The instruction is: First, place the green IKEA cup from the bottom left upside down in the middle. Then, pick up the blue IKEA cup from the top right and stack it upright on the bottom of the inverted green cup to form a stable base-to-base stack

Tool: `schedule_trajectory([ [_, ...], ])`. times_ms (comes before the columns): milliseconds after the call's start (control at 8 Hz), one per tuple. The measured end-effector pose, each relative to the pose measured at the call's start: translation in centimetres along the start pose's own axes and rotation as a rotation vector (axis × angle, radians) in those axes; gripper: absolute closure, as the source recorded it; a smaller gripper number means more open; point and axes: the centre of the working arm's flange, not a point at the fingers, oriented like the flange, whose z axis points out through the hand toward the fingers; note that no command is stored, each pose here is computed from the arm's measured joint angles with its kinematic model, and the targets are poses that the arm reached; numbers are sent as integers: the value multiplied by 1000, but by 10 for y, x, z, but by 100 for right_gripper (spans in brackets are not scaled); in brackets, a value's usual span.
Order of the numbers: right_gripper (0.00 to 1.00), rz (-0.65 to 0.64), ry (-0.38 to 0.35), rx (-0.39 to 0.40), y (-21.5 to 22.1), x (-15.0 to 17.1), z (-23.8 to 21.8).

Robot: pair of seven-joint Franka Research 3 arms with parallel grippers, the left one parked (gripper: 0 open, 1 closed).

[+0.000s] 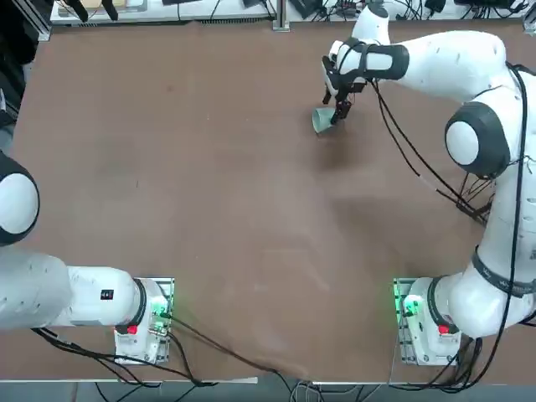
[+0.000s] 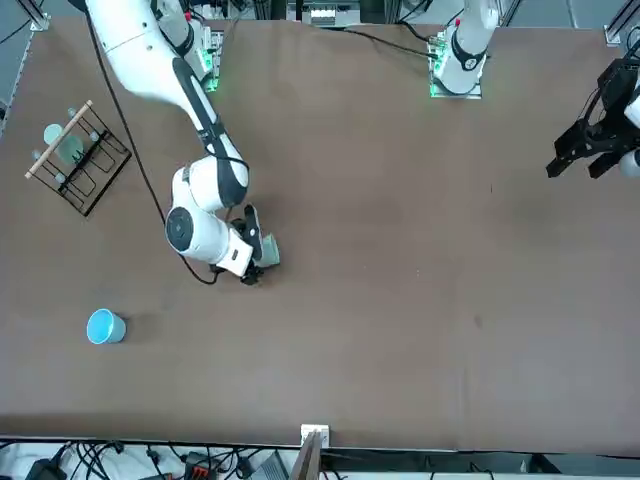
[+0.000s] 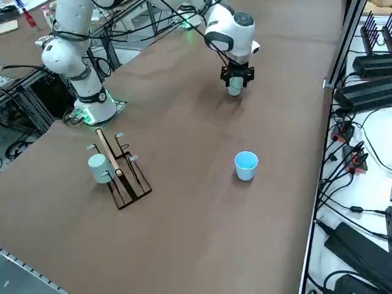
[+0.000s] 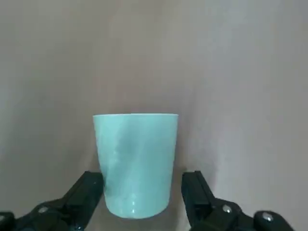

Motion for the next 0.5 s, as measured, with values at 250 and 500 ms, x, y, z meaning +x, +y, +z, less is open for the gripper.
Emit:
schedule_trajectory([
  [250, 0, 7, -5, -4, -2, -2, 11],
  [500, 2, 8, -9, -7, -6, -1, 20],
])
